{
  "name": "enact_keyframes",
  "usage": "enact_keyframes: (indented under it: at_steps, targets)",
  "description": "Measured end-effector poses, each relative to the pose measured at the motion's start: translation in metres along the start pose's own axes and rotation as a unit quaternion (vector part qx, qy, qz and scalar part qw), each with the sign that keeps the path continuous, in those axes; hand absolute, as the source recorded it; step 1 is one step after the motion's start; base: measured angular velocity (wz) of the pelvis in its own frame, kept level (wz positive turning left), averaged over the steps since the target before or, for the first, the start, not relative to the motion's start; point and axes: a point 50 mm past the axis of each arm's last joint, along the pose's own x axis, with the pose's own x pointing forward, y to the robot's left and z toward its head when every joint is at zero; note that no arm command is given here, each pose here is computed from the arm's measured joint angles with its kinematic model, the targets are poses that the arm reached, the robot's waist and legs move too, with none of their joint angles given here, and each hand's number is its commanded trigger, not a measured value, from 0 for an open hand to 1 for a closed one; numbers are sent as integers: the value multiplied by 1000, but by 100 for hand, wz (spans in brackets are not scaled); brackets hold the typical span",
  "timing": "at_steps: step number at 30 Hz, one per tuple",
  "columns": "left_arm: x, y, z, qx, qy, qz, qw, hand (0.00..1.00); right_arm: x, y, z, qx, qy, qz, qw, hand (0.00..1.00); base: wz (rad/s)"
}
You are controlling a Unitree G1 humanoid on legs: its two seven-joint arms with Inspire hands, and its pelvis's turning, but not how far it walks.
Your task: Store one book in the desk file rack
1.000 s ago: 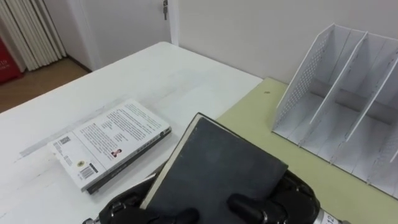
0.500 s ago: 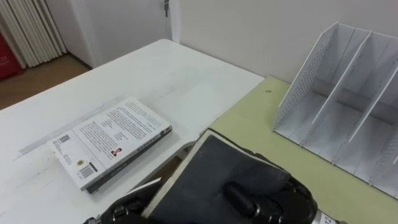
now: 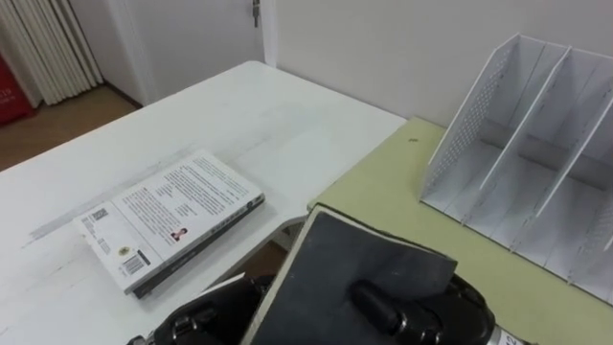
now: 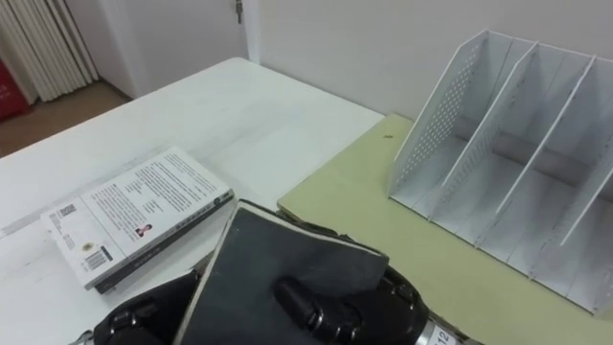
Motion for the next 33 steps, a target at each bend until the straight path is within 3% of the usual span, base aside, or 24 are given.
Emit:
enact_keyframes:
  at_steps: [15,23,33]
  targets:
    - [-12,16,-21,-41,11,78,996,0,-1,-4,1,-7,5,-40,999,100,0]
    - [-21,19,-46,-73,32,120,989,0,-8,-13,16,-94,28,-88,991,100,3]
    - [-18,10,-71,-47,50,164,984,0,-8,-18,47,-286,14,-243,927,100,-5]
